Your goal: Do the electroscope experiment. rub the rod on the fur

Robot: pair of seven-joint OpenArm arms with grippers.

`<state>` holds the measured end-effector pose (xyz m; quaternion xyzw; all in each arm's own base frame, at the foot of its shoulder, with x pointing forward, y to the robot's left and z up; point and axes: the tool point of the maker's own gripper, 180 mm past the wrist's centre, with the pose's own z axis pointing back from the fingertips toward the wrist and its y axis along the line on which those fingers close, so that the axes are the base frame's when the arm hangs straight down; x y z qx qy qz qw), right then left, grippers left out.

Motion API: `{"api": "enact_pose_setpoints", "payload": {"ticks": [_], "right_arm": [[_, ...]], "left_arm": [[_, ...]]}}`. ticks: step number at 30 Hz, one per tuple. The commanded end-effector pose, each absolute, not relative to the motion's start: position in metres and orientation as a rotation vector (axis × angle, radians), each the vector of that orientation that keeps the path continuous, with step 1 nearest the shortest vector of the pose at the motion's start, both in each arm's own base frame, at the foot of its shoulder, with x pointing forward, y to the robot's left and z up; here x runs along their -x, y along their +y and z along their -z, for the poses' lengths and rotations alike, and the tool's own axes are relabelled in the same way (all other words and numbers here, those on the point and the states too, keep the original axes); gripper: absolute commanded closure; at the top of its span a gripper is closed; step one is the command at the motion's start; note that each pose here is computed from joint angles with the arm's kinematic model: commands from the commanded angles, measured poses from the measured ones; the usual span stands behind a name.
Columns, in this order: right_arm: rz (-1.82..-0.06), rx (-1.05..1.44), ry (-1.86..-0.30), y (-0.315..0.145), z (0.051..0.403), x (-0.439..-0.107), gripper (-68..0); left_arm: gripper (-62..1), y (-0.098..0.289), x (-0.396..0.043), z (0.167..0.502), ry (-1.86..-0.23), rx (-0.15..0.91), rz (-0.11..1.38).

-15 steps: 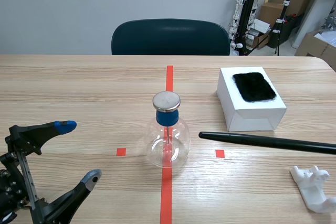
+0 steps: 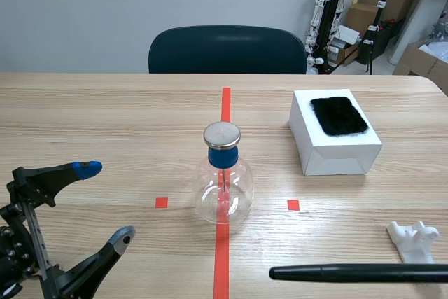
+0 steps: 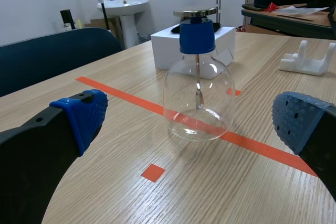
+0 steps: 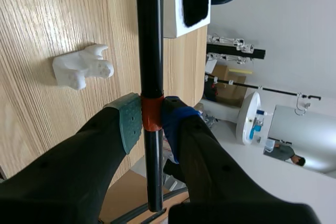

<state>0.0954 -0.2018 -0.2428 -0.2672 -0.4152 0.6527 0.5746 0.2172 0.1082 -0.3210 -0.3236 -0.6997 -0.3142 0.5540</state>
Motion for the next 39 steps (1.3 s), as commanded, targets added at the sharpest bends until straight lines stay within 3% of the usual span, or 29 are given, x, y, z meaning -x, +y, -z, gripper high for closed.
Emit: {"api": "enact_pose_setpoints", "payload": {"ticks": [1, 14, 23, 39], "right_arm": [[-1.523, 0.655, -1.011, -0.200, 0.233, -0.102, -0.6], [-1.503, 0.677, -1.016, -0.207, 0.228, -0.105, -0.6], [-1.466, 0.751, -0.995, -0.248, 0.233, -0.116, -0.6], [-1.177, 1.146, -1.019, -0.365, 0.185, -0.211, -0.6]], "left_arm": [[-62.3, 0.111, -0.221, 0.313, -1.689, 0.762, 0.738], [-62.3, 0.111, -0.221, 0.313, -1.689, 0.762, 0.738], [-62.3, 0.111, -0.221, 0.313, -1.689, 0.762, 0.737], [-62.3, 0.111, -0.221, 0.313, -1.689, 0.762, 0.737]]}}
